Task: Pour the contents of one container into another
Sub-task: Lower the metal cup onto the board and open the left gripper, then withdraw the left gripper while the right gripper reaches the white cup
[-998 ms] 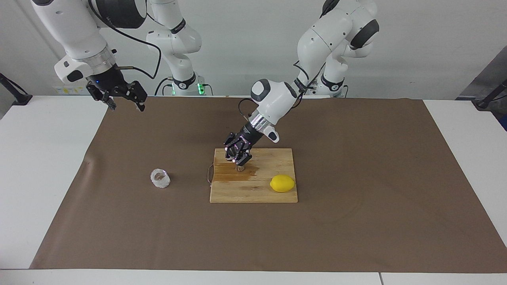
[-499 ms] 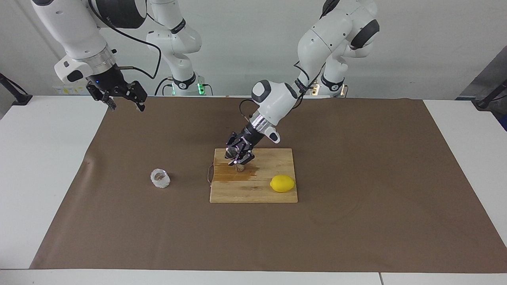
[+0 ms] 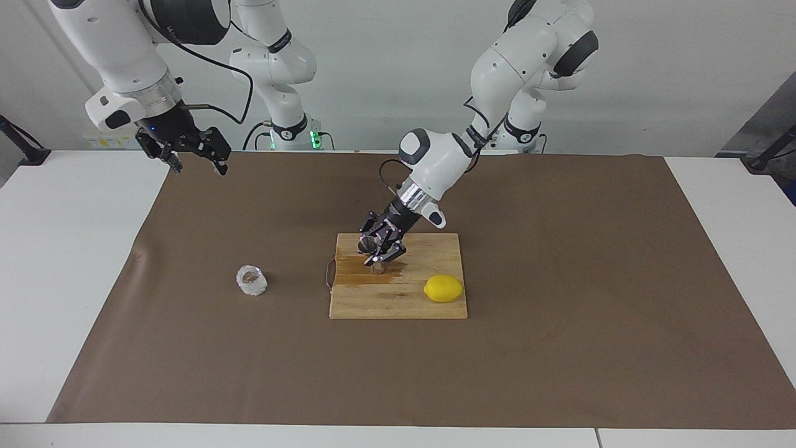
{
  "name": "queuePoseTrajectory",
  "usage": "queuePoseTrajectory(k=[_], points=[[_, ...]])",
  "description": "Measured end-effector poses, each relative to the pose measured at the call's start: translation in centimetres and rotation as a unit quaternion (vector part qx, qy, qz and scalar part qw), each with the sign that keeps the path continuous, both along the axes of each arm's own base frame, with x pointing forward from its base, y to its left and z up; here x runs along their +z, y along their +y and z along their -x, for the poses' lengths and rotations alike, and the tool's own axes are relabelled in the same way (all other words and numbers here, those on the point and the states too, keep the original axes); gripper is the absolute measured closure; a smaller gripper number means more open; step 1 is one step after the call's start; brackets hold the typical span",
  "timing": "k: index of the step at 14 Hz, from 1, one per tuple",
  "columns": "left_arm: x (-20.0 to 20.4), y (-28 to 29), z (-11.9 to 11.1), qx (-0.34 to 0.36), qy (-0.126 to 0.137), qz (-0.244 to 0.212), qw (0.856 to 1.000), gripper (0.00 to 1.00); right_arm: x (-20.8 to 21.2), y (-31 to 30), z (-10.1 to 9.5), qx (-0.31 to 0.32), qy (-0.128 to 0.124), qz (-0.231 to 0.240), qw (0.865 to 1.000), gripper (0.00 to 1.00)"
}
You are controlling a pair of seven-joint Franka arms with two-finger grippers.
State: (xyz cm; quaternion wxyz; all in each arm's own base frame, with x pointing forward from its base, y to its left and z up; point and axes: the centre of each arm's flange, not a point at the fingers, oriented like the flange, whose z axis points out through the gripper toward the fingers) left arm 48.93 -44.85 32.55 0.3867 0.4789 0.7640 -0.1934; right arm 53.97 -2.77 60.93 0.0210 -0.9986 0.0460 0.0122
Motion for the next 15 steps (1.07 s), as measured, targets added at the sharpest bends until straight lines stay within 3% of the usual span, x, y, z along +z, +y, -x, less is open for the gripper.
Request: queuePoseTrajectory(k=[4, 8, 10, 11, 15], points=[[-0.1, 0.1, 0.0, 0.000, 0.001, -0.001, 1.000, 0.51, 0.0, 0.0, 0.0, 0.000, 0.000, 0.000, 1.000, 0.00], [-0.1, 0.2, -0.1, 0.002, 0.001, -0.001, 1.000, 0.15, 0.0, 0.0, 0.0, 0.000, 0.000, 0.000, 1.000, 0.00], [-0.1, 0.3, -0.2, 0.003, 0.000, -0.001, 1.000, 0.10, 0.0, 0.0, 0.0, 0.000, 0.000, 0.000, 1.000, 0.00], [0.0, 0.3, -0.2, 0.003, 0.000, -0.001, 1.000, 0.01, 0.0, 0.0, 0.0, 0.000, 0.000, 0.000, 1.000, 0.00], [0.9, 0.3, 0.6, -0.007, -0.005, -0.004, 1.000, 0.00, 0.0, 0.0, 0.0, 0.000, 0.000, 0.000, 1.000, 0.00]])
